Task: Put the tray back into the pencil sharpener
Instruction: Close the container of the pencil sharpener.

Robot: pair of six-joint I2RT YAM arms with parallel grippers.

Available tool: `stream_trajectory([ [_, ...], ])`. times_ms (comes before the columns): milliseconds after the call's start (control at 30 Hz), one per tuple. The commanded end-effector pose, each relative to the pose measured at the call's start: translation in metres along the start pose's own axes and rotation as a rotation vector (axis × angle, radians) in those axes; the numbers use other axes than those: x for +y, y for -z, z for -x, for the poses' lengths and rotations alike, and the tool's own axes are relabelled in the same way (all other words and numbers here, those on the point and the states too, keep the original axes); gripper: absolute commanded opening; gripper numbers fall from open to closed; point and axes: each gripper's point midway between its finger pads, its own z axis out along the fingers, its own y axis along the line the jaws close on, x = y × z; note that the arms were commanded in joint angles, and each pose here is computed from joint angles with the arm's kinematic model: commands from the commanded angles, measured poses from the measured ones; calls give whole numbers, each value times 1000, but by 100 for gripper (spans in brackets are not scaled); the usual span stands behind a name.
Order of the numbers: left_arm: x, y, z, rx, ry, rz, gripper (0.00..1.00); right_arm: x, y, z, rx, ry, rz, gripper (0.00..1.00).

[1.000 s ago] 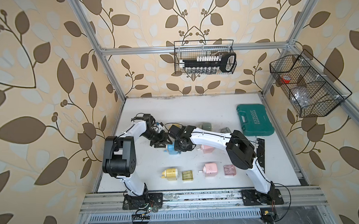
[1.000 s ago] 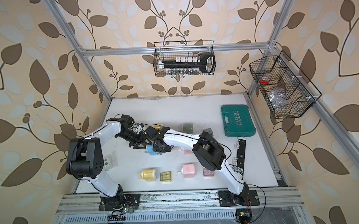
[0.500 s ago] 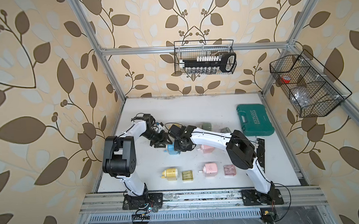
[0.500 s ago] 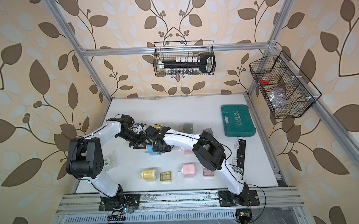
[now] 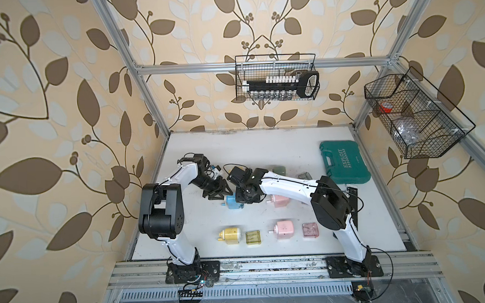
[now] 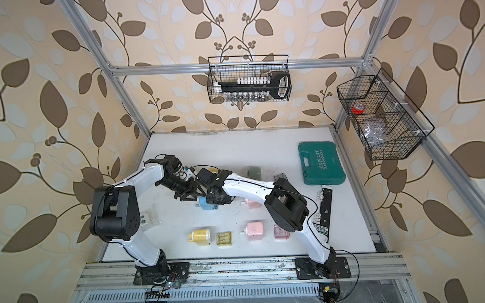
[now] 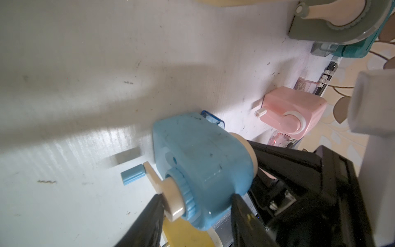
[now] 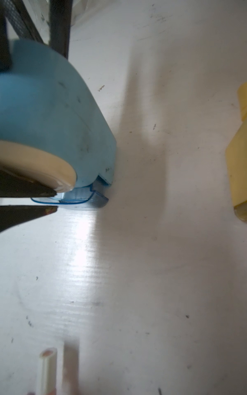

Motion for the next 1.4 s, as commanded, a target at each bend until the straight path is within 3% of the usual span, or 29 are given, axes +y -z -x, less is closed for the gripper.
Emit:
stream_trajectory([
  [0, 35, -14, -10, 66, 33, 144, 51, 2, 16, 5, -25, 7, 19, 10],
  [500, 35, -14, -10, 66, 36, 142, 51, -32, 37, 15, -40, 1, 0, 11],
  [667, 35, -14, -10, 67, 37, 141, 51, -43, 26, 18, 0, -6, 28, 0],
  [1367, 36, -15, -10, 72, 39, 136, 50, -19, -30, -9, 158, -20, 175, 0],
])
